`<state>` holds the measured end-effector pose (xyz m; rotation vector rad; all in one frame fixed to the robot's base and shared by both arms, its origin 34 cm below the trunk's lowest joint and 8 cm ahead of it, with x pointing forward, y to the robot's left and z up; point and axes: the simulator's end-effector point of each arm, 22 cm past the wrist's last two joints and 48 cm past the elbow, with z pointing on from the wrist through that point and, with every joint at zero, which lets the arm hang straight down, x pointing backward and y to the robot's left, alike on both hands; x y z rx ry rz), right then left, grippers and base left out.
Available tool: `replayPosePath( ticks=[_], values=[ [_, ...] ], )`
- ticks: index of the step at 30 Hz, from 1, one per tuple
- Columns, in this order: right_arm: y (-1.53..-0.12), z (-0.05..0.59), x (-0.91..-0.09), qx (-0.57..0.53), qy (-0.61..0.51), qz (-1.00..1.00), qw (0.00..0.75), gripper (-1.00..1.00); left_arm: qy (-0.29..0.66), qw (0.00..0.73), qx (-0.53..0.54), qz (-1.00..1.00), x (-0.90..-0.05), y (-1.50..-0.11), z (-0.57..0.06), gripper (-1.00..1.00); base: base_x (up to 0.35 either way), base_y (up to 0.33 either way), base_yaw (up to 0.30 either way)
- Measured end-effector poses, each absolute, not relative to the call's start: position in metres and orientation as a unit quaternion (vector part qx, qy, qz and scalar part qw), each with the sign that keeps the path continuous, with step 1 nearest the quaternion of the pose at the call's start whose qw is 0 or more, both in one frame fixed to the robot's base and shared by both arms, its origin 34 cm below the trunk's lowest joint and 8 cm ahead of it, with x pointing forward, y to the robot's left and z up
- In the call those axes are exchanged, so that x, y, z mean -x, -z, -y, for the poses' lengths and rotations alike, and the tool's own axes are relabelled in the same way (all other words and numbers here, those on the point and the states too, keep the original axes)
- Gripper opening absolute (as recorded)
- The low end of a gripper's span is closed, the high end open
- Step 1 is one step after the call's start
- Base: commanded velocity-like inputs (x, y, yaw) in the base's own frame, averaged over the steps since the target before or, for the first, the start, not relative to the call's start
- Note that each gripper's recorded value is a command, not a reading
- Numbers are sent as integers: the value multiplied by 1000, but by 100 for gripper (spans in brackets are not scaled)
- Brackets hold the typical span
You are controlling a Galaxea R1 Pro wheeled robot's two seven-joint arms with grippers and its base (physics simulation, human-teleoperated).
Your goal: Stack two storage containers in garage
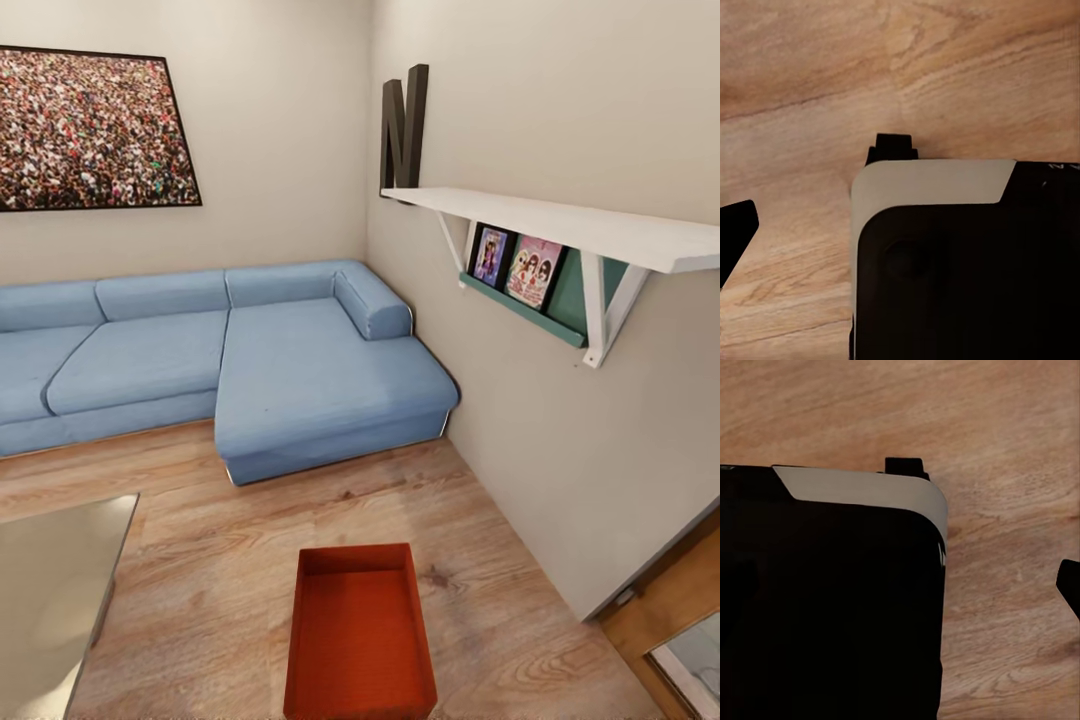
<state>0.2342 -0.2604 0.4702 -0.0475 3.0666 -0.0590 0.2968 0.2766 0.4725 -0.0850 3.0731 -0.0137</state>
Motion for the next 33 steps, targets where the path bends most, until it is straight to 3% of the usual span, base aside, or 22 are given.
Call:
replayPosePath(
  ticks=[33],
  values=[
    [-466, 259, -213, 16, 18, -1000, 10, 100, 4, 7, 28, -1000, -276, -465, -276, 100, 0, 0, 0]
  ],
)
